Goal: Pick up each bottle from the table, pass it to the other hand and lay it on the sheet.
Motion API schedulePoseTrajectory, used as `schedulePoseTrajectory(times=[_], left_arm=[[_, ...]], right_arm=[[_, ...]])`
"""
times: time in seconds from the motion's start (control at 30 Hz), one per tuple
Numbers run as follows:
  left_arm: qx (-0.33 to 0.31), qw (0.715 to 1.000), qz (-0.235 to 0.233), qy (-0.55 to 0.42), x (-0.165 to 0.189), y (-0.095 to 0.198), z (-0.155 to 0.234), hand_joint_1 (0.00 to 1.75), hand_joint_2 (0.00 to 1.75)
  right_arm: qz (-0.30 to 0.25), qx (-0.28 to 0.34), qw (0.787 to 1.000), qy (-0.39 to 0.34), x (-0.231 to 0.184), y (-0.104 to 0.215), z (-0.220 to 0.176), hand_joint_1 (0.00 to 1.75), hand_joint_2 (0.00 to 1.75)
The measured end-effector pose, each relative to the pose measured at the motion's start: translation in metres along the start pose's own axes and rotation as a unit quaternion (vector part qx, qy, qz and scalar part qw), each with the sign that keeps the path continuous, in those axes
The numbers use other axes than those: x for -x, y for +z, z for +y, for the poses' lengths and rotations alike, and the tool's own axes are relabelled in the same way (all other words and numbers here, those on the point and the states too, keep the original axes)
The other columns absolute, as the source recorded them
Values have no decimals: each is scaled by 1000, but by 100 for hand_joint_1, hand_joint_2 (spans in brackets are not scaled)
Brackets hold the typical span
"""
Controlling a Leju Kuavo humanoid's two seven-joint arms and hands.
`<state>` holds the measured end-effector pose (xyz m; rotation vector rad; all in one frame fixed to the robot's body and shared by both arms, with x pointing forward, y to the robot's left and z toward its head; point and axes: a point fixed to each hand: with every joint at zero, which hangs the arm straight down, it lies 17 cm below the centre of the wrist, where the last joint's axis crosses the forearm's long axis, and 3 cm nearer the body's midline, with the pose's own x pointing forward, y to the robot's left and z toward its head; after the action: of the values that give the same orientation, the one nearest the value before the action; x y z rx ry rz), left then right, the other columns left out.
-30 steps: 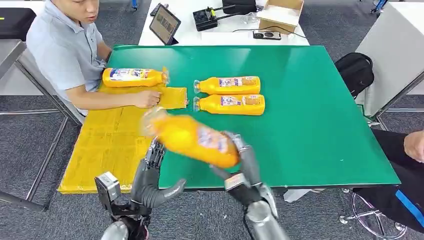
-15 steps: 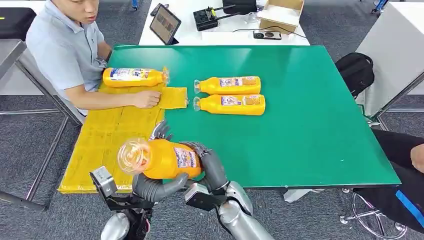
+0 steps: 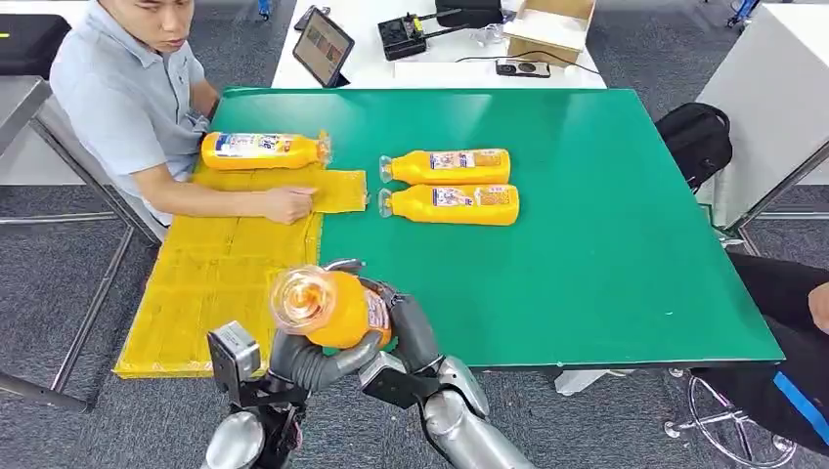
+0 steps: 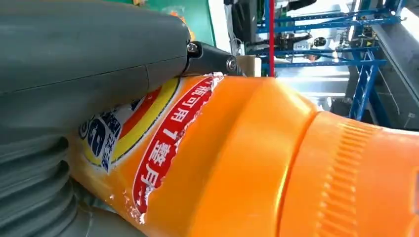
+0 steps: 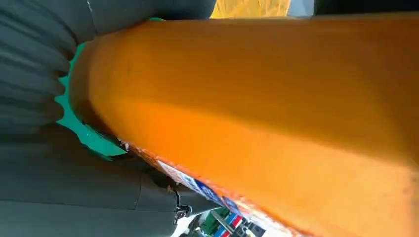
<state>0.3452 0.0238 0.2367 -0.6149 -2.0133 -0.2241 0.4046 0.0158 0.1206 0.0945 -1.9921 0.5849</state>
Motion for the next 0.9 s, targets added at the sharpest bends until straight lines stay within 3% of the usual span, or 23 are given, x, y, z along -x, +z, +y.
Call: schedulePoseTrajectory(times=[0.13,0.17,0.2,0.23,0.3,0.33,0.37,0.67,0.9], left_arm=[[-1,1000,0,-6,1,-1,1,175,175],[-2,1000,-1,-12,1,-1,1,175,175],[-1,1000,-1,-16,1,-1,0,175,175],[-1,1000,-2,-19,1,-1,0,175,175],[1,1000,-2,-21,1,-1,0,175,175],[3,1000,-2,-19,1,-2,-1,175,175],[3,1000,-2,-16,1,-2,-1,175,175],[25,996,30,82,12,-4,8,175,175],[-34,997,65,28,36,-14,76,175,175]], right_arm=[[1,-1,1000,-1,0,0,1,175,175],[1,-2,1000,-1,0,0,1,161,175],[1,-3,1000,-2,0,0,1,136,175],[1,-4,1000,-4,0,1,2,14,175],[1,-7,1000,-8,0,1,4,14,175],[0,-8,1000,-10,-1,1,5,0,175],[0,-9,1000,-11,-1,1,6,0,0],[-26,42,999,-2,-23,-4,-8,0,0],[-52,78,996,7,-40,-7,-26,0,0]])
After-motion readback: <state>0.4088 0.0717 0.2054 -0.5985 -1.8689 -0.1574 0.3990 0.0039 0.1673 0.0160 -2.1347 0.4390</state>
